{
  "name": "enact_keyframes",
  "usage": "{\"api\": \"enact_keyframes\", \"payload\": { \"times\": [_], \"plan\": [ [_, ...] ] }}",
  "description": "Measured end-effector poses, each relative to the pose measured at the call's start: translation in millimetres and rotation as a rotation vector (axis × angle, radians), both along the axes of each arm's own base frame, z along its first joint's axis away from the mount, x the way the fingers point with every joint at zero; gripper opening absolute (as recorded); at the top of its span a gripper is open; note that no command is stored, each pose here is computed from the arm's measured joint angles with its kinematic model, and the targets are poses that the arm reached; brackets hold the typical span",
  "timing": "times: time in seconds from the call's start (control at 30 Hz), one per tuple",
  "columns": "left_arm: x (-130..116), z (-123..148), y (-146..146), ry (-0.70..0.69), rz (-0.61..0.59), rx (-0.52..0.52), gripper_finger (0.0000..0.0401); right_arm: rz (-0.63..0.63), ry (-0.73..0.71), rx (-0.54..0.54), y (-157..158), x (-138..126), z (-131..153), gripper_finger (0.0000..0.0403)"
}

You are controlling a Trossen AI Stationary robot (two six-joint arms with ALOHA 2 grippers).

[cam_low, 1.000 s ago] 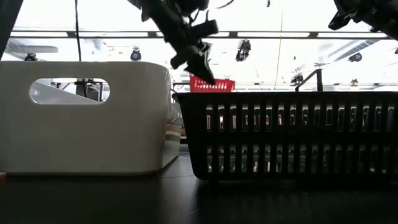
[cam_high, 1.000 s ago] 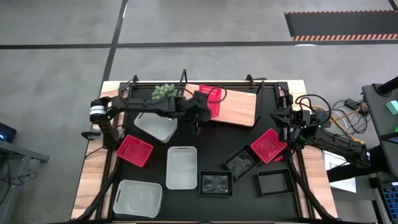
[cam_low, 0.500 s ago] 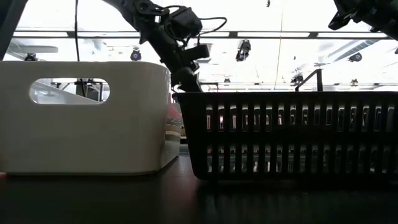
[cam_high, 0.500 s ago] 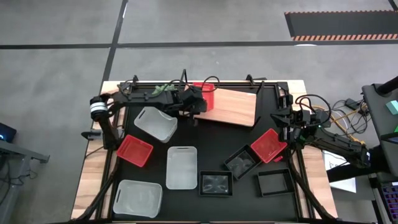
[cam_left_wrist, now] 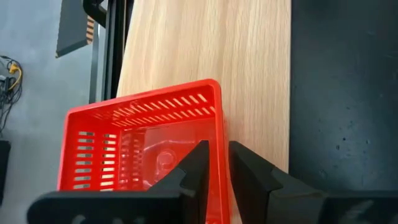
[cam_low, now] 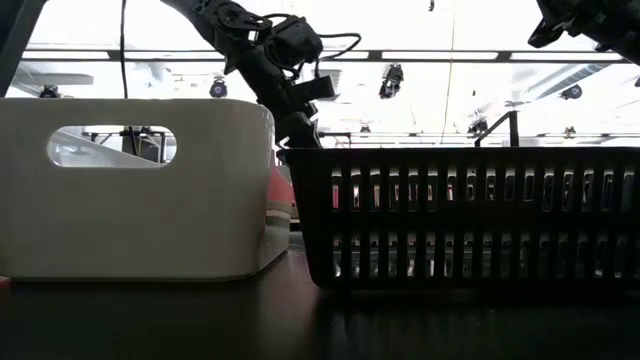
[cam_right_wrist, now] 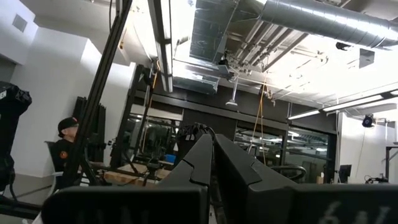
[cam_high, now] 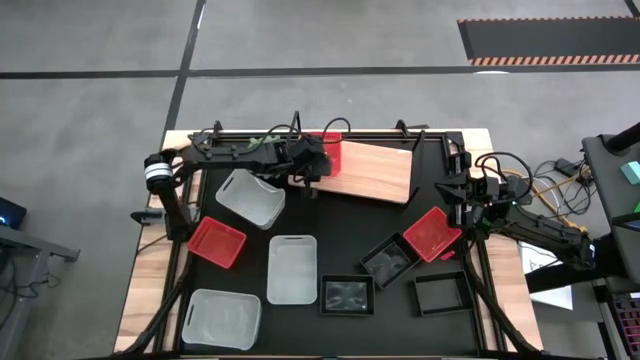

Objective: Stack baskets on shelf by color
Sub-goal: Put the middle red basket on the shelf

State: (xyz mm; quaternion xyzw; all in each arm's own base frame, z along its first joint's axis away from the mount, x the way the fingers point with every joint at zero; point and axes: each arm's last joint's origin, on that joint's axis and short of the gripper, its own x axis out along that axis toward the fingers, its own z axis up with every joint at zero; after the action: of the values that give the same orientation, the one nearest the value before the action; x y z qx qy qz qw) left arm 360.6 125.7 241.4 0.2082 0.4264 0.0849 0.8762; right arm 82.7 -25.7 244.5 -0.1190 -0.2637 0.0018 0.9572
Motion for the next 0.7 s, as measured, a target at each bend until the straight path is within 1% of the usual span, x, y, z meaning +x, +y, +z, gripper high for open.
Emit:
{"api": "enact_keyframes", "payload": {
  "times": [0.17, 0.23, 0.3, 0.37, 0.47, 0.53, 0.57, 0.7],
  "plan": [
    [-1, 8, -6, -0.022, -0.009, 0.004, 0.0045, -0.001, 0.000, 0.000, 0, 0, 0, 0.0011],
    [0, 16, -11, -0.065, 0.008, -0.019, 0.0046, -0.003, -0.003, -0.007, 0, 0, 0, 0.0011],
    [8, 27, -16, -0.172, 0.061, -0.065, 0.0046, -0.009, -0.007, -0.017, 0, 0, 0, 0.0011],
    [15, 38, -21, -0.295, 0.118, -0.088, 0.0045, -0.013, -0.008, -0.026, 0, 0, 1, 0.0011],
    [27, 44, -30, -0.433, 0.177, -0.056, 0.0037, -0.016, -0.014, -0.031, 0, -1, 2, 0.0011],
    [32, 41, -31, -0.467, 0.261, -0.023, 0.0027, -0.014, -0.018, -0.031, 1, -1, 3, 0.0011],
    [33, 40, -31, -0.473, 0.280, -0.014, 0.0021, -0.014, -0.017, -0.028, 1, -1, 3, 0.0011],
    [31, 38, -18, -0.485, 0.350, -0.036, 0.0003, -0.013, -0.017, -0.028, 1, -1, 3, 0.0011]
  ]
}}
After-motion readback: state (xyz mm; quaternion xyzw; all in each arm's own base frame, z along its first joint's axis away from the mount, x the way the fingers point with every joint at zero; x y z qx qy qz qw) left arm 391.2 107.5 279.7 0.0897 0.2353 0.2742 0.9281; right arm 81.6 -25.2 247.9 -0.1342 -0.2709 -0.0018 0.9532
